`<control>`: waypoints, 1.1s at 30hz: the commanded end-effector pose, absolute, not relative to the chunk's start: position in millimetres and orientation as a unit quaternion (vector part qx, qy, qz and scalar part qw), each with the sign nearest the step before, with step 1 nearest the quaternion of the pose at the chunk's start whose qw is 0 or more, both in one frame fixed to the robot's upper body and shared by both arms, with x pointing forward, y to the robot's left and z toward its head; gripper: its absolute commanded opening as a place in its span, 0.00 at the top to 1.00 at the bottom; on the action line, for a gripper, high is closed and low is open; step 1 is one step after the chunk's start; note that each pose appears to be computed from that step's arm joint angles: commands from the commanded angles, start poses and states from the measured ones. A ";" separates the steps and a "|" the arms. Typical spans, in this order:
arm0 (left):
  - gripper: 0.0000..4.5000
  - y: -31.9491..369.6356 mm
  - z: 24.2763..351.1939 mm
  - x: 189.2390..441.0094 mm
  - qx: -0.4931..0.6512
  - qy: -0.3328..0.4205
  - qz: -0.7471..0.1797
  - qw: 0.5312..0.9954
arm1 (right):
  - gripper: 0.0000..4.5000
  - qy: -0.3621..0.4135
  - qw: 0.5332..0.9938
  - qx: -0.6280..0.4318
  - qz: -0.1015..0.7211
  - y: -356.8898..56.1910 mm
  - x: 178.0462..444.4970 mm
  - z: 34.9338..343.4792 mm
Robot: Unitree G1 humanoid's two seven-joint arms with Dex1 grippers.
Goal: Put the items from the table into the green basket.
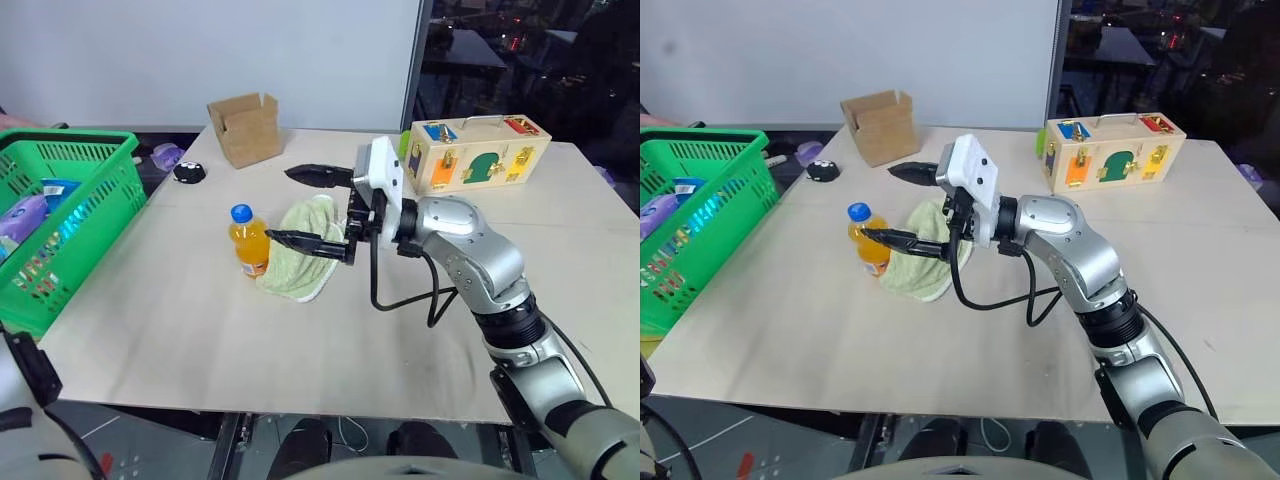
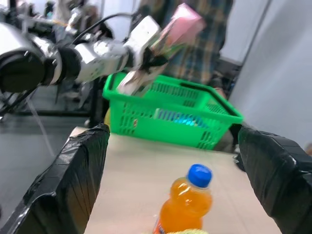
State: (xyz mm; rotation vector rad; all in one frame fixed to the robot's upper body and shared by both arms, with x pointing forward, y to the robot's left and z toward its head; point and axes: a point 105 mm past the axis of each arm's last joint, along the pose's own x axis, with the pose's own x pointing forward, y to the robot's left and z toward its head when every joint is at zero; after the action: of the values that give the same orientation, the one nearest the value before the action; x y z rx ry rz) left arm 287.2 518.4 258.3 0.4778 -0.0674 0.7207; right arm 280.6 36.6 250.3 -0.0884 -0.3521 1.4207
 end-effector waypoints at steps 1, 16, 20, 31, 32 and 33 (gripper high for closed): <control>0.14 518.3 280.7 278.9 0.229 -0.085 0.350 0.904 | 0.00 -0.190 0.741 -0.032 0.644 31.8 272.8 266.4; 0.04 388.1 298.7 358.9 0.183 -0.196 0.062 0.961 | 0.00 -0.172 0.761 -0.038 0.625 19.3 274.5 257.4; 0.02 315.1 262.3 365.6 0.139 -0.145 -0.112 0.973 | 0.00 -0.160 0.778 -0.049 0.606 8.0 276.8 249.7; 0.02 289.2 214.7 305.8 0.038 0.041 -0.303 0.951 | 0.00 -0.115 0.816 -0.074 0.561 -28.1 276.7 225.9; 0.02 291.1 212.0 302.6 0.037 0.049 -0.305 0.950 | 0.00 -0.113 0.818 -0.075 0.559 -29.4 276.5 224.9; 0.02 293.5 210.6 301.4 0.036 0.052 -0.302 0.951 | 0.00 -0.112 0.818 -0.076 0.558 -30.2 276.5 224.2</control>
State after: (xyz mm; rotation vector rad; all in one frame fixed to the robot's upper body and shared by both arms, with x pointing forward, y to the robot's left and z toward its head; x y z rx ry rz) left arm 306.1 292.5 198.0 0.0612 0.1358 -0.5984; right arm 282.1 -28.5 209.0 -0.1491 -0.1722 1.1936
